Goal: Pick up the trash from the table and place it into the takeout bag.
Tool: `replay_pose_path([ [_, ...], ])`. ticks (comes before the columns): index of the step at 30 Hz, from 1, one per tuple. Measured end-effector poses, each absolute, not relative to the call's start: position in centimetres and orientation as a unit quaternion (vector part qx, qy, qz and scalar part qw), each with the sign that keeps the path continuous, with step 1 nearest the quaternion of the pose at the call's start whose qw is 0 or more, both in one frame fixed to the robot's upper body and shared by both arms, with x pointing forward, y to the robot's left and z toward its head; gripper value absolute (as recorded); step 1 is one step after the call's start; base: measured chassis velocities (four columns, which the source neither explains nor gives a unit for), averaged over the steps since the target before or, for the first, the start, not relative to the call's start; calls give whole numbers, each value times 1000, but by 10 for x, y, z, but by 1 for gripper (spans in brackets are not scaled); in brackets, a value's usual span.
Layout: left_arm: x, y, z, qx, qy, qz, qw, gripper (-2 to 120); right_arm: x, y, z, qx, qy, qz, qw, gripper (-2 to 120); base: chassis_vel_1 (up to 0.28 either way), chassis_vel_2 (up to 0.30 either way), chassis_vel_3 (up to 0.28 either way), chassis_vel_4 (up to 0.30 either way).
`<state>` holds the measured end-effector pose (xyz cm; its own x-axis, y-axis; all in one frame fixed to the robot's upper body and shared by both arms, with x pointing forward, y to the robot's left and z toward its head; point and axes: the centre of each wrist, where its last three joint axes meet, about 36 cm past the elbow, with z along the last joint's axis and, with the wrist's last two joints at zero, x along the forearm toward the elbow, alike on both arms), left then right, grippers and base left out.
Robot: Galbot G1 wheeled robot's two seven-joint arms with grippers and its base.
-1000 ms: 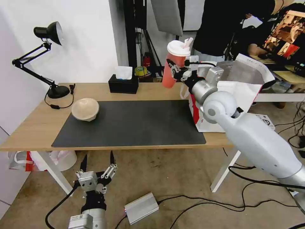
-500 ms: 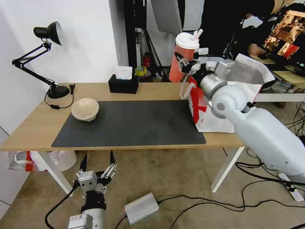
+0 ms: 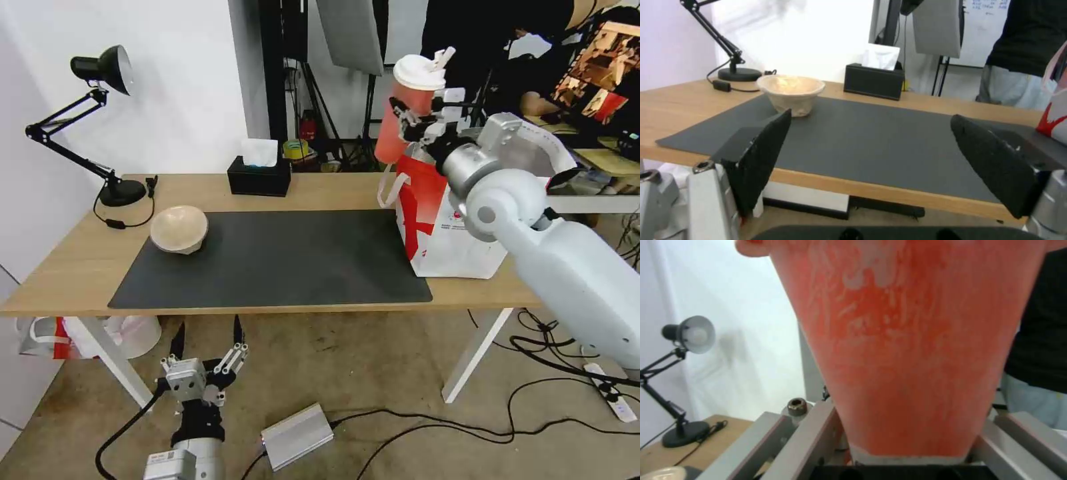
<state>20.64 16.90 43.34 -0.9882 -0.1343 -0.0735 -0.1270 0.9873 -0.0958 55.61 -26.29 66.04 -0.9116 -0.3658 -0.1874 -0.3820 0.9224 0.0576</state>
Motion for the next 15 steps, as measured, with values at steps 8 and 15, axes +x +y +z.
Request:
replay_pose_path([
  [8, 206, 168, 434, -64, 996, -46, 40, 95, 553, -281, 666, -174, 980, 45, 90, 13, 0, 0, 0, 0],
  [15, 205, 167, 435, -62, 996, -47, 41, 95, 553, -298, 675, -155, 982, 46, 97, 13, 0, 0, 0, 0],
])
